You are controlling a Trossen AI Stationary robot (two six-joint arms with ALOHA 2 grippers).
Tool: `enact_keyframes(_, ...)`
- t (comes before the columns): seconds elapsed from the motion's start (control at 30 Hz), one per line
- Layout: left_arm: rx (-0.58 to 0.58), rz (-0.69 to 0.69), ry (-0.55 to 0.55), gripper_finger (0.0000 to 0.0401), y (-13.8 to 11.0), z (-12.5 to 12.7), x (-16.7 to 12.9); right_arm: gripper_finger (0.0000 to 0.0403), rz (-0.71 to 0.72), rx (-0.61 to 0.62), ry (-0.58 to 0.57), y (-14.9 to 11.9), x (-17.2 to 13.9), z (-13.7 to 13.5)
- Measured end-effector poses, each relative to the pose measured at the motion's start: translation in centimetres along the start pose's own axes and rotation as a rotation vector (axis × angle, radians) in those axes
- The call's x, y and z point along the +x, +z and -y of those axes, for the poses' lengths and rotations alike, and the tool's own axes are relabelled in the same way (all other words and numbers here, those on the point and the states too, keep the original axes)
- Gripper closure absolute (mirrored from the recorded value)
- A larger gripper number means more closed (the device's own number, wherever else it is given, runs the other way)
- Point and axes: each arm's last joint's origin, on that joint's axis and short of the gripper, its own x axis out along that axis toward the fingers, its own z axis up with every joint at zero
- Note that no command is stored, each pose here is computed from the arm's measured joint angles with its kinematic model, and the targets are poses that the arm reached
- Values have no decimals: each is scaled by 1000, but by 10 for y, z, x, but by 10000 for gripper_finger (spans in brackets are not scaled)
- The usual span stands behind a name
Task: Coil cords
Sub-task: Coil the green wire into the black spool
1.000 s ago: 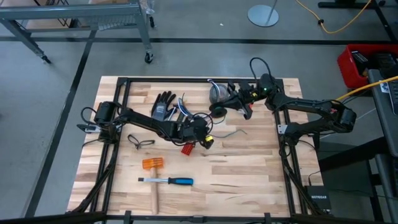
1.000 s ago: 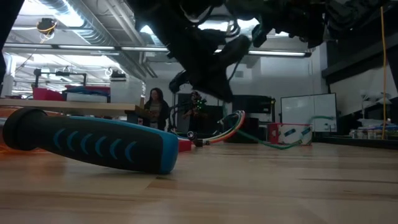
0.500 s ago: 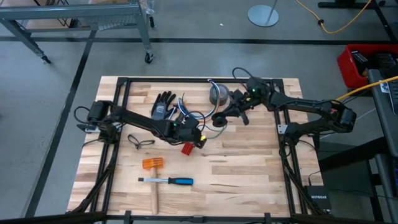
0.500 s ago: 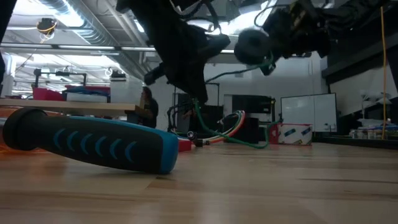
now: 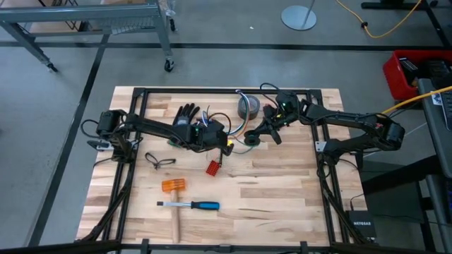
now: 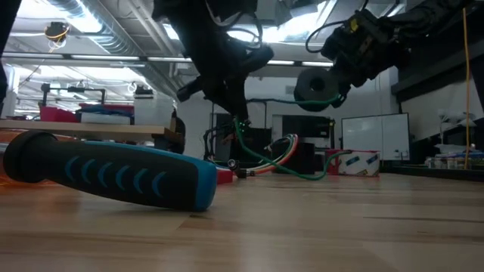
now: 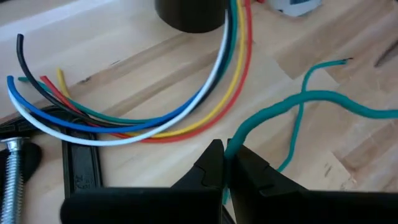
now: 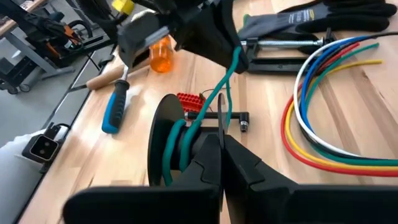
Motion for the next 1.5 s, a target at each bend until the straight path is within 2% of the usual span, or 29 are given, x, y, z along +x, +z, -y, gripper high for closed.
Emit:
enact_keyframes(0.13,-14,8,-8,401,9,-6,6,402,0,0,-9,0,0,0)
enact_keyframes(0.37,-11,48,-178,401,21,5,6,402,23,-13,-63,3,0,2)
enact_keyframes(0.67,-5,35,-187,401,16,9,4,402,121,-58,-67,14,-1,2)
enact_keyframes(0.83,10,38,-194,401,13,12,1,402,115,-31,-148,13,-1,4)
enact_keyframes(1.0,4,46,-183,401,15,10,3,402,38,28,-207,4,-1,6)
enact_keyframes(1.2,27,12,-146,401,12,6,3,402,-51,37,-303,-5,-1,9)
enact_keyframes(1.37,4,-18,-81,401,12,-2,-4,402,-78,43,-432,-7,-3,12)
enact_keyframes(1.5,-22,-34,-100,401,20,-8,-14,402,-108,54,-548,-10,-5,15)
